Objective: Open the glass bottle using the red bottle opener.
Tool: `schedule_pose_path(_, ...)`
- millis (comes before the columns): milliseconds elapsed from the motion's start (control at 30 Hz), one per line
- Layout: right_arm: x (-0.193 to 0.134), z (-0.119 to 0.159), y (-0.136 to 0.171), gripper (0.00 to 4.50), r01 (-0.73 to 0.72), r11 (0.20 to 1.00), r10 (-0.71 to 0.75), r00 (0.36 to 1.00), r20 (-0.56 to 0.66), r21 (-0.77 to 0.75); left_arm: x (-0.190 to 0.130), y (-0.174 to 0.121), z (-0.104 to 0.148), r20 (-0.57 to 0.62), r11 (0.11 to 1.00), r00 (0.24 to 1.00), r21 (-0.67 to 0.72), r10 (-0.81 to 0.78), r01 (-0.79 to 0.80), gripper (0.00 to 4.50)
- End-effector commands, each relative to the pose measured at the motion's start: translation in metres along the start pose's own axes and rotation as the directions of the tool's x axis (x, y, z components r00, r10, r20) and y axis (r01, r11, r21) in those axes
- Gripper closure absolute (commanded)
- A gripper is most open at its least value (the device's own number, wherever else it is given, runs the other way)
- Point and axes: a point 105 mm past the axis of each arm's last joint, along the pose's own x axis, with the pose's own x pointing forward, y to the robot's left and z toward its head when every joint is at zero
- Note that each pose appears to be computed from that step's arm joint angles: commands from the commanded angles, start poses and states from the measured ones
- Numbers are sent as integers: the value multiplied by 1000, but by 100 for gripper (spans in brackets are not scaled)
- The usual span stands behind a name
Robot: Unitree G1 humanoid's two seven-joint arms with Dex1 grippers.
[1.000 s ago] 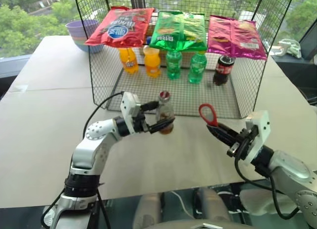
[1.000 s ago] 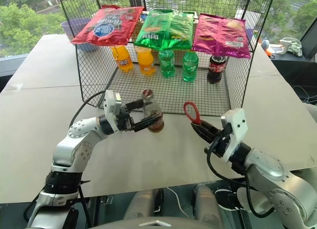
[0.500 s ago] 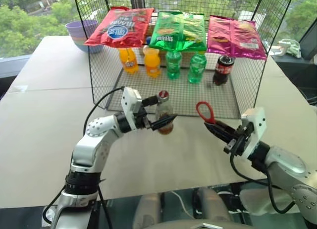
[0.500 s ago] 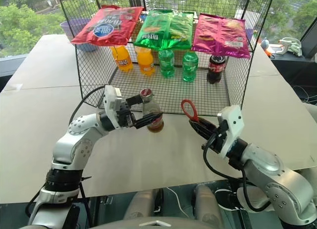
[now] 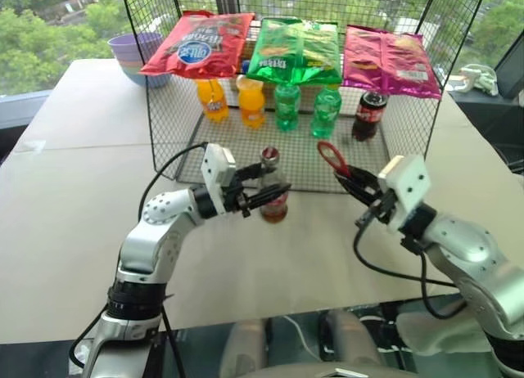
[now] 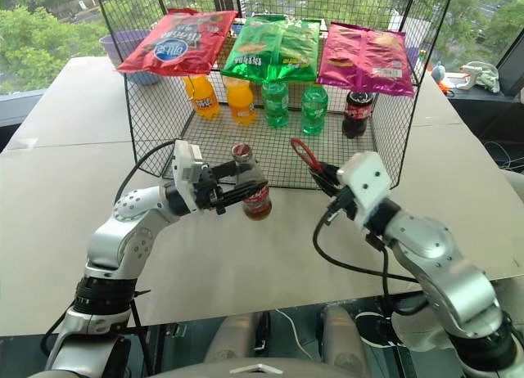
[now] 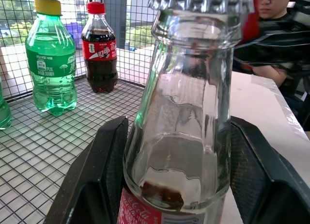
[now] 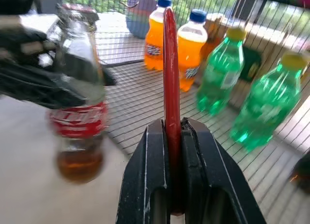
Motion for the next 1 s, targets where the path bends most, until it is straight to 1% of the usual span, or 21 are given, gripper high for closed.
schedule_pose_path(33, 11, 9, -11, 450, 88, 963, -72, 995, 72, -255, 2, -3, 10, 23, 999, 999, 43, -30, 29, 224)
schedule_pose_path(100, 17, 13, -13, 450, 129, 919, -87, 988, 128, -372, 2, -2, 10, 21, 999, 999, 44, -31, 30, 224)
schedule_pose_path(133, 19, 14, -13, 450, 155, 902, -97, 982, 161, -403, 2, -2, 10, 18, 998, 999, 46, -31, 30, 224)
schedule_pose_path(233, 23, 12, 3, 450, 153, 873, -51, 973, 226, -463, 2, -3, 10, 12, 998, 999, 52, -40, 39, 224)
schedule_pose_path(367, 22, 9, 19, 450, 145, 828, 14, 960, 279, -541, 2, -2, 11, 9, 998, 999, 55, -41, 41, 224)
schedule_pose_path(500, 26, 6, 22, 450, 185, 799, 16, 945, 327, -572, 1, -1, 10, 1, 997, 999, 55, -48, 48, 224)
schedule_pose_path(633, 33, 15, 22, 450, 234, 782, 11, 921, 388, -577, -1, -1, 10, -4, 997, 999, 56, -52, 52, 224)
schedule_pose_path(833, 41, 14, 33, 450, 230, 782, 27, 916, 401, -579, -1, -1, 10, -9, 997, 998, 57, -57, 58, 224)
schedule_pose_path(933, 45, 16, 38, 450, 260, 758, 28, 904, 428, -598, 0, 0, 10, -7, 997, 998, 57, -57, 57, 224)
schedule_pose_path(1000, 47, 10, 42, 450, 258, 749, 35, 904, 426, -610, 0, 0, 10, -6, 997, 998, 56, -58, 58, 224)
